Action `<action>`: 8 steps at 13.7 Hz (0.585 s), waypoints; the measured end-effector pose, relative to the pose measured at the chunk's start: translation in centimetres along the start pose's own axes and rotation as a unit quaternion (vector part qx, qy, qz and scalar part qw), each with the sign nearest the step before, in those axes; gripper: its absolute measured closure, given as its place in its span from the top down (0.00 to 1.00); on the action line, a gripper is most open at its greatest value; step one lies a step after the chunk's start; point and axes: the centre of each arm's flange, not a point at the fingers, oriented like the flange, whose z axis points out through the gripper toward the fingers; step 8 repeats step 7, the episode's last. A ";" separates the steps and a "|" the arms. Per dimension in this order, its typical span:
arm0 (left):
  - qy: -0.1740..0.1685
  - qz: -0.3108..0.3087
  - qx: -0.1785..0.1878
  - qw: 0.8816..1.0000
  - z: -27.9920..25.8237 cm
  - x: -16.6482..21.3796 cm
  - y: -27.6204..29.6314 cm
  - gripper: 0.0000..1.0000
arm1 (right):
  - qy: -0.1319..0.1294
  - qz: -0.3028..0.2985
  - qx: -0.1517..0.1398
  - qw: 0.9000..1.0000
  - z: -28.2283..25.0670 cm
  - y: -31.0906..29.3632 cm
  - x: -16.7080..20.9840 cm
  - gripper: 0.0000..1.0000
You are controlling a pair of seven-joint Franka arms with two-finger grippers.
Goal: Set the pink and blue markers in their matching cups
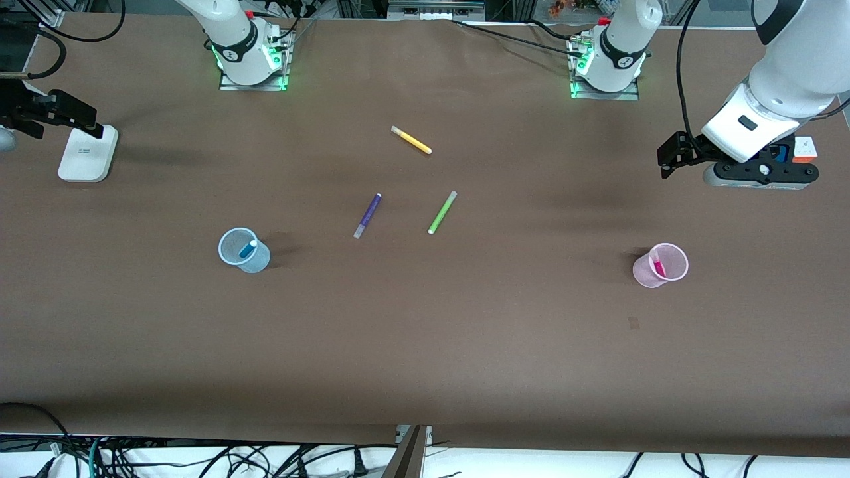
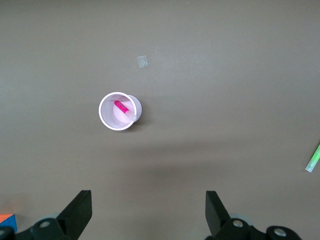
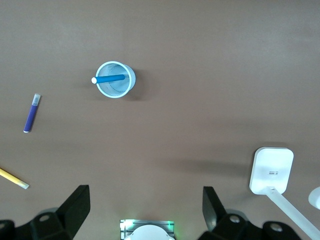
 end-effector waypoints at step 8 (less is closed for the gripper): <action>-0.007 0.002 0.001 1.000 0.1 -0.2 0.2 1.00 | 0.000 0.000 0.000 1.000 0.0 0.0 0.0 1.00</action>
